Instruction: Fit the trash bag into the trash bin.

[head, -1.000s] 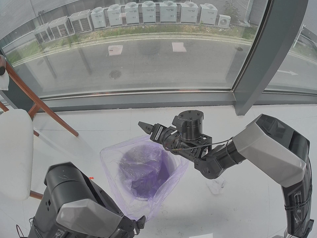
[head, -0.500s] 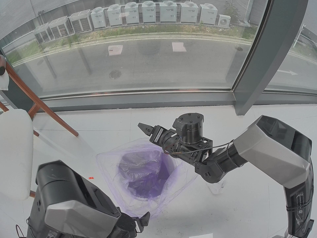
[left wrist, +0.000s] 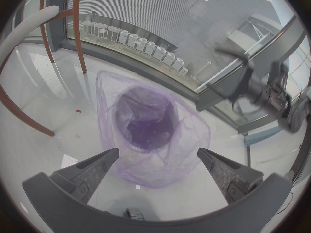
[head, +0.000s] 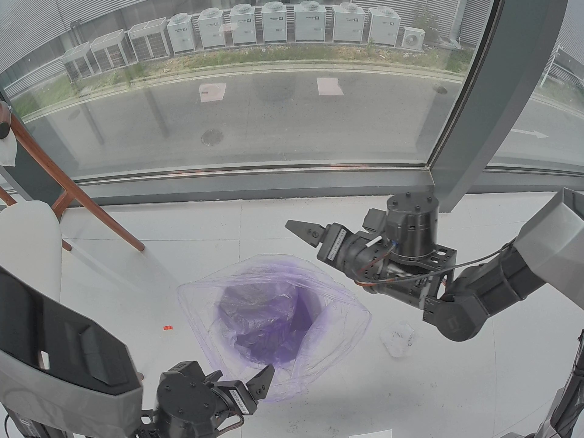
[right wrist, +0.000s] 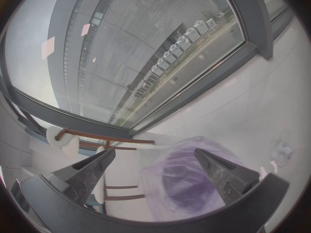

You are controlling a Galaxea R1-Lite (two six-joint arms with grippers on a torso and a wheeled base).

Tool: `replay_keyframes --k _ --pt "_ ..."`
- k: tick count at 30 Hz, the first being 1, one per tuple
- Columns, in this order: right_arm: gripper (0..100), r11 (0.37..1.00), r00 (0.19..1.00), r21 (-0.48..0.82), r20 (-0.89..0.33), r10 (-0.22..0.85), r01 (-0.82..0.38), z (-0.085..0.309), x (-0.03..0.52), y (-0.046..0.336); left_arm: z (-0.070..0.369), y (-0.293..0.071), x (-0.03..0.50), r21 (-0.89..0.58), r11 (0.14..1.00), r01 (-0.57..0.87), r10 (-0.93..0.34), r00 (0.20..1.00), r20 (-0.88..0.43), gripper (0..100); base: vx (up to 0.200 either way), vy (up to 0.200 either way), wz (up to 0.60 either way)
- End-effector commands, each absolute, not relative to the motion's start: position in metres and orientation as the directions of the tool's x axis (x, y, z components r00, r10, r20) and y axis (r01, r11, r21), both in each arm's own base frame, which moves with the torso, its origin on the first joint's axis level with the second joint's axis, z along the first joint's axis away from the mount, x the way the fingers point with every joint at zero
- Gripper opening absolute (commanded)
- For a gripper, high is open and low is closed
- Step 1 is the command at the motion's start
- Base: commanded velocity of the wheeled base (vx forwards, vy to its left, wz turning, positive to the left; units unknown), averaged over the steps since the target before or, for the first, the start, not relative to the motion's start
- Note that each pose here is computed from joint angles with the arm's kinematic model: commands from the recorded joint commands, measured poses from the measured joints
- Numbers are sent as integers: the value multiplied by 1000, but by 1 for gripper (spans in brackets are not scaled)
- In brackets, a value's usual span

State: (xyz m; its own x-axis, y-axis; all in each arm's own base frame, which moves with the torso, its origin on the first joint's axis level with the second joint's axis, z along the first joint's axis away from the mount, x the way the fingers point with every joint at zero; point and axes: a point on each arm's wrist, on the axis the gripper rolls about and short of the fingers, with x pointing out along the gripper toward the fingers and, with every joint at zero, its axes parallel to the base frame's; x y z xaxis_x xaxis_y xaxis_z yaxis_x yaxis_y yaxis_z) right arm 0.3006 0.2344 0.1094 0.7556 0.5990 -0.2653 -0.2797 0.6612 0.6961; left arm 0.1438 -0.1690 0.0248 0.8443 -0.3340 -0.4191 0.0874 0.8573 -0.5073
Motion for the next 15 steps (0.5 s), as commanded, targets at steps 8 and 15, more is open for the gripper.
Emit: replay_keyframes --k 8,15 --pt "100 947 791 311 -561 245 -73 47 302 45 70 -155 153 -629 769 117 -330 915 -232 100 0 0 0" --pt "100 965 738 248 -634 230 -88 11 315 27 75 -152 150 -630 765 133 -340 915 -219 100 0 0 0"
